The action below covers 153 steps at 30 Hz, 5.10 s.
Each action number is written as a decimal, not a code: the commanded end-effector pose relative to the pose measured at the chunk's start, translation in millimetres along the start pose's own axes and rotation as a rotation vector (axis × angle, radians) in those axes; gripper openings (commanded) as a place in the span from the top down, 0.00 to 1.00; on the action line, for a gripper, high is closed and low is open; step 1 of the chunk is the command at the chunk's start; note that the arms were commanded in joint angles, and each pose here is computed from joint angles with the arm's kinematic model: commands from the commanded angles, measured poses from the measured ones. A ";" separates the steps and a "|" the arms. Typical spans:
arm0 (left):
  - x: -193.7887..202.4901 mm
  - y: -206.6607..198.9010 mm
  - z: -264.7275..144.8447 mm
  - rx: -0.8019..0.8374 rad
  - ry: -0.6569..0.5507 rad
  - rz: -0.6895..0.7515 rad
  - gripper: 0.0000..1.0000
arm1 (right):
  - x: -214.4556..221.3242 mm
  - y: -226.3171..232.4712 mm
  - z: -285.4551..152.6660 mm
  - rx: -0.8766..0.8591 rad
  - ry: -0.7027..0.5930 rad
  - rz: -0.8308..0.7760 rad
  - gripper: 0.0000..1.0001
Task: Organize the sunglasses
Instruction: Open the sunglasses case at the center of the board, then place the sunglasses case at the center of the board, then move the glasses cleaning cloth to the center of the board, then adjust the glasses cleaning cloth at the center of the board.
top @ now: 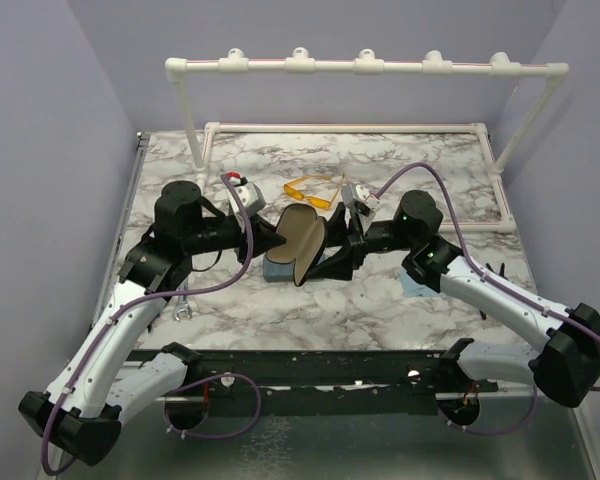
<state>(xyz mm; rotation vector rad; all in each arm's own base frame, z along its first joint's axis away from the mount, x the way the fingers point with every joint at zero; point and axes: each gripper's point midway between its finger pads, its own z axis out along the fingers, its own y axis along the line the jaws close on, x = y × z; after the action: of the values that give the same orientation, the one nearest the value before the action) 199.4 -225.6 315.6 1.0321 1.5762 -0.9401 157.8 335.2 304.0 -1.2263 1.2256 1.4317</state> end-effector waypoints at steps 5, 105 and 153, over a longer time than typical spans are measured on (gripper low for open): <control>-16.6 7.9 -11.8 -0.098 -0.031 0.060 1.00 | 14.2 -16.8 1.4 0.051 0.041 -0.016 0.63; 123.6 63.8 -30.5 -0.221 0.305 0.526 0.28 | 291.8 -77.0 -70.8 1.062 0.608 1.225 0.77; 227.8 -14.9 130.6 -0.035 0.297 0.413 0.62 | 255.1 -128.8 -164.7 1.175 0.495 1.087 0.84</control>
<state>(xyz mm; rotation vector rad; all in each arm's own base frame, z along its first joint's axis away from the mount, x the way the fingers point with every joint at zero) 193.4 -313.0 71.6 1.4588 1.5190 -0.5045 272.4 187.4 20.4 0.0221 2.7607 0.5819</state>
